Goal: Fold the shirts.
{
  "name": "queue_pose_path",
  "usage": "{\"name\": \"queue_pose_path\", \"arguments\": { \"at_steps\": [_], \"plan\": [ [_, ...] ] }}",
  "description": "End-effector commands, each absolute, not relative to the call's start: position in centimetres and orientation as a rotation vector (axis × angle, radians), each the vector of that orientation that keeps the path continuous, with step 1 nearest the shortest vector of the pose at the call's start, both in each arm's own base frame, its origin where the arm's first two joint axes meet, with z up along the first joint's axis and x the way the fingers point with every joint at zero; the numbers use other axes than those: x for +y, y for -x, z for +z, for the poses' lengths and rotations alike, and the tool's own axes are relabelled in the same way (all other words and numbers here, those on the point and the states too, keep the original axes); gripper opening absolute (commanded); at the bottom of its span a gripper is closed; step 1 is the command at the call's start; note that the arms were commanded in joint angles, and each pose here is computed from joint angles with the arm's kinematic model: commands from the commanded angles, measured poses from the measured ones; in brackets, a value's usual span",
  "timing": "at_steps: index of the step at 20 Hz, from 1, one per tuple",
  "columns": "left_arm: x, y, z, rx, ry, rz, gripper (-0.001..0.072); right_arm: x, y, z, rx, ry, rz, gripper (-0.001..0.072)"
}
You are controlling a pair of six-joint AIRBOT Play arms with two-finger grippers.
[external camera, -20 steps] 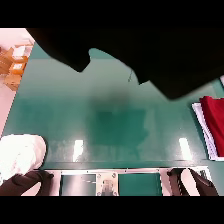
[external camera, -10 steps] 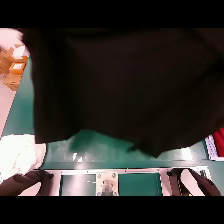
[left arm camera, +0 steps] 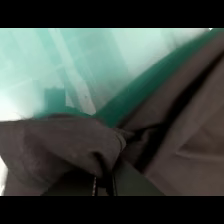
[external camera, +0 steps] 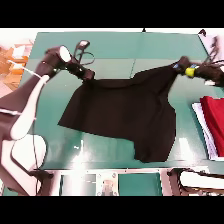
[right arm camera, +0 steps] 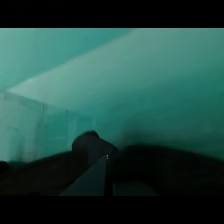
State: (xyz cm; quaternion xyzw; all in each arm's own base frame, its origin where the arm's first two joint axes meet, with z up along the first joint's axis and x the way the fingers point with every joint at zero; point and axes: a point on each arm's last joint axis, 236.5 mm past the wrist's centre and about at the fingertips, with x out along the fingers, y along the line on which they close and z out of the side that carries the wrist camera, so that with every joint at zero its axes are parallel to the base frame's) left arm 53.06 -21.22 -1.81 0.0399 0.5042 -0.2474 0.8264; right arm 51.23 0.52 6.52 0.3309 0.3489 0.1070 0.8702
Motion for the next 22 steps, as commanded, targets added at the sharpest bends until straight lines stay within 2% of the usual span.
{"name": "queue_pose_path", "arguments": {
  "at_steps": [1, 2, 3, 5, 6, 9, 10, 11, 12, 14, 18, 22],
  "plan": [
    [-21.5, -55.3, -4.3, 1.047, -0.101, -0.520, 0.0171, 0.8, -51.7, 0.6, 0.832, -0.731, 0.195, 0.0041],
    [-20.9, -55.7, -3.2, 1.038, -0.136, -0.512, 0.0473, 0.4, -51.4, 1.1, 0.837, -0.738, 0.206, 0.0209],
    [-20.0, -55.8, -1.7, 1.045, -0.156, -0.506, 0.0505, 0.0, -50.8, 1.8, 0.855, -0.754, 0.230, 0.0267],
    [-16.7, -55.3, 1.4, 1.098, -0.155, -0.488, 0.0488, -2.2, -48.3, 3.3, 0.904, -0.812, 0.251, 0.0243],
    [-14.2, -54.7, 2.4, 1.139, -0.139, -0.467, 0.0488, -3.7, -46.5, 3.6, 0.940, -0.818, 0.245, 0.0199],
    [-6.9, -50.4, 1.2, 1.340, -0.020, -0.408, 0.0488, -8.2, -39.4, 2.0, 1.080, -0.810, 0.126, 0.0190],
    [-5.0, -48.5, 0.1, 1.419, 0.043, -0.401, 0.0488, -9.5, -36.8, 1.2, 1.111, -0.808, 0.066, 0.0206],
    [-3.7, -46.9, -0.7, 1.476, 0.132, -0.406, 0.0489, -10.7, -34.3, 0.3, 1.142, -0.824, -0.006, 0.0295],
    [-2.9, -45.7, -1.3, 1.512, 0.217, -0.419, 0.0488, -11.7, -31.4, -0.9, 1.185, -0.844, -0.079, 0.0353],
    [-1.5, -43.7, -2.5, 1.568, 0.353, -0.440, 0.0488, -11.9, -26.8, -3.5, 1.282, -0.903, -0.163, 0.0380],
    [0.0, -40.0, -4.9, 1.671, 0.461, -0.466, 0.0488, -7.9, -22.9, -8.7, 1.438, -1.002, -0.114, 0.0386],
    [-0.1, -36.6, -7.4, 1.762, 0.509, -0.508, 0.0488, -5.5, -22.1, -11.3, 1.531, -1.042, -0.010, 0.0386]
  ]
}}
